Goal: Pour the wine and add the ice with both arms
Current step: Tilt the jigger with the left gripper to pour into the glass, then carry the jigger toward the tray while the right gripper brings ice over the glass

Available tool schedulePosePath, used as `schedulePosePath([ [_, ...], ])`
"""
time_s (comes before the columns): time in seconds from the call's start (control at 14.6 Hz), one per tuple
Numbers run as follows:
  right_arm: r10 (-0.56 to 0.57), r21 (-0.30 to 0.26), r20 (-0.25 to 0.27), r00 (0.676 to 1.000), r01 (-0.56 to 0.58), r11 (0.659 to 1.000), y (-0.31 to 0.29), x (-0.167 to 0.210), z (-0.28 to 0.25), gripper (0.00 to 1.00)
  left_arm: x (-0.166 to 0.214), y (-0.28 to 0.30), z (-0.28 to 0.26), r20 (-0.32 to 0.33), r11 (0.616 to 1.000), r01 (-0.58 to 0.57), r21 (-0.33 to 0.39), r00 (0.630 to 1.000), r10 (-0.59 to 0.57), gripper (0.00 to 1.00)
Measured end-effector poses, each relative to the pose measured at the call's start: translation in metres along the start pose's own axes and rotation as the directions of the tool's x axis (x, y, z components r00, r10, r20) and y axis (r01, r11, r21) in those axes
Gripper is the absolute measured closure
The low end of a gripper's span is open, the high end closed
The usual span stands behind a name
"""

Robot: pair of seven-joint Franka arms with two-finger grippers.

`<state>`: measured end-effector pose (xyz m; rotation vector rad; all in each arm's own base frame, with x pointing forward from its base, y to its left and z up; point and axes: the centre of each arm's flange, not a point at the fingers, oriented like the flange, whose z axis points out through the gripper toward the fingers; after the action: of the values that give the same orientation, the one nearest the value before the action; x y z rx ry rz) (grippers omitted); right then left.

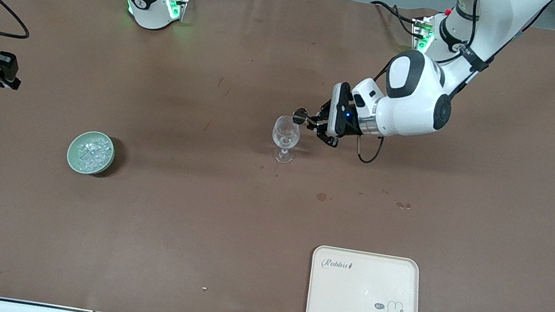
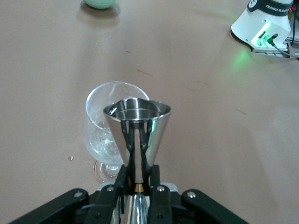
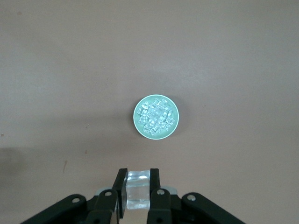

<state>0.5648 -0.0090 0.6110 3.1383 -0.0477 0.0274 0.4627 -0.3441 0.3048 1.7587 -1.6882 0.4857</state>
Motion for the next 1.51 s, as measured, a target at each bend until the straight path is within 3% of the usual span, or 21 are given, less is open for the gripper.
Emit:
schedulePosePath([
  [0.76,-0.032,0.001,0.001,0.999,0.032,0.999,-0.017,-0.001,0.000,0.77,-0.009,-0.017,-0.017,-0.018,0.999,-0.035,0.033,0.999,0.036,0.79],
  [1.17,-0.108,0.003,-0.004,0.994,0.108,0.994,-0.061,-0.004,-0.001,0.77,-0.003,-0.022,-0.023,-0.123,0.996,-0.080,0.043,0.989,0.085,0.79],
  [1.51,-0.192,0.010,-0.048,0.980,0.193,0.981,-0.136,-0.011,0.000,0.77,-0.036,-0.075,-0.088,-0.215,0.988,-0.118,0.098,0.967,0.137,0.79],
])
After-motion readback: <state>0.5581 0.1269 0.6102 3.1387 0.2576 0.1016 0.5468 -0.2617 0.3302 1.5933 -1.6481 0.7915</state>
